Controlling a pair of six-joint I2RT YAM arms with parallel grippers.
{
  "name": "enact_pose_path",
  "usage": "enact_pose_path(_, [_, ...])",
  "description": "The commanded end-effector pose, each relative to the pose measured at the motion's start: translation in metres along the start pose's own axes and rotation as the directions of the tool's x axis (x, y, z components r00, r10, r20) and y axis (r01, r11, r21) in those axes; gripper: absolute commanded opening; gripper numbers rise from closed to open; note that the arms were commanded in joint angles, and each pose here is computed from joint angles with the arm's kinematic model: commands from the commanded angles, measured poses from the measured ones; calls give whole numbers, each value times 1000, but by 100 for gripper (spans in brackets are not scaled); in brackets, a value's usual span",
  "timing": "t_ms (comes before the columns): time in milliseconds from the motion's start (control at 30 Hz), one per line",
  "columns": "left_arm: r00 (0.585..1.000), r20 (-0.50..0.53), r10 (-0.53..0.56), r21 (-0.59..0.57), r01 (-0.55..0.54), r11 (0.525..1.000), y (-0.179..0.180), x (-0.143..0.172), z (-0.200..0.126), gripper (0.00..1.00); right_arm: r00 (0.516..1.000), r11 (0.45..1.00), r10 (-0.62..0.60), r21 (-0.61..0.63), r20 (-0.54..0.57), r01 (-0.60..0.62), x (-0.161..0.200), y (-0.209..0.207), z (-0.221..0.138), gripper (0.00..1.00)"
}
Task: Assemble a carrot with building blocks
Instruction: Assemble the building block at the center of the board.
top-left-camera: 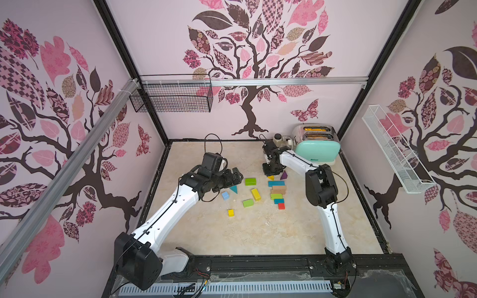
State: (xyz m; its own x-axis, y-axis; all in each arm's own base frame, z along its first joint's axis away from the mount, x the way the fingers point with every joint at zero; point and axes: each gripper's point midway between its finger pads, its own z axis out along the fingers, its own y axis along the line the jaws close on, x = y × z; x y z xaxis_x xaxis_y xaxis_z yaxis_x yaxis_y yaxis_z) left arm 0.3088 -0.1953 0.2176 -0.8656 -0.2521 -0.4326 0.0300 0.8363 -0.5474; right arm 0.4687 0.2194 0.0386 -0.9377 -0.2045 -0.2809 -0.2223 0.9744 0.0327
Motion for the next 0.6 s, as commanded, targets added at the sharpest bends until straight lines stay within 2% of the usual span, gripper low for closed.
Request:
enact_pose_path(0, [1000, -4, -2, 3, 2, 1000, 1, 0, 4, 98, 997, 997, -75, 21, 29, 75, -3, -1, -12, 26])
enact_pose_path(367, [1000, -12, -11, 4, 11, 1000, 2, 0, 9, 98, 985, 987, -163, 13, 56, 163, 4, 3, -19, 29])
enact_pose_path(567, [1000, -14, -11, 4, 11, 1000, 2, 0, 11, 98, 983, 985, -171, -9, 68, 172, 2, 13, -21, 37])
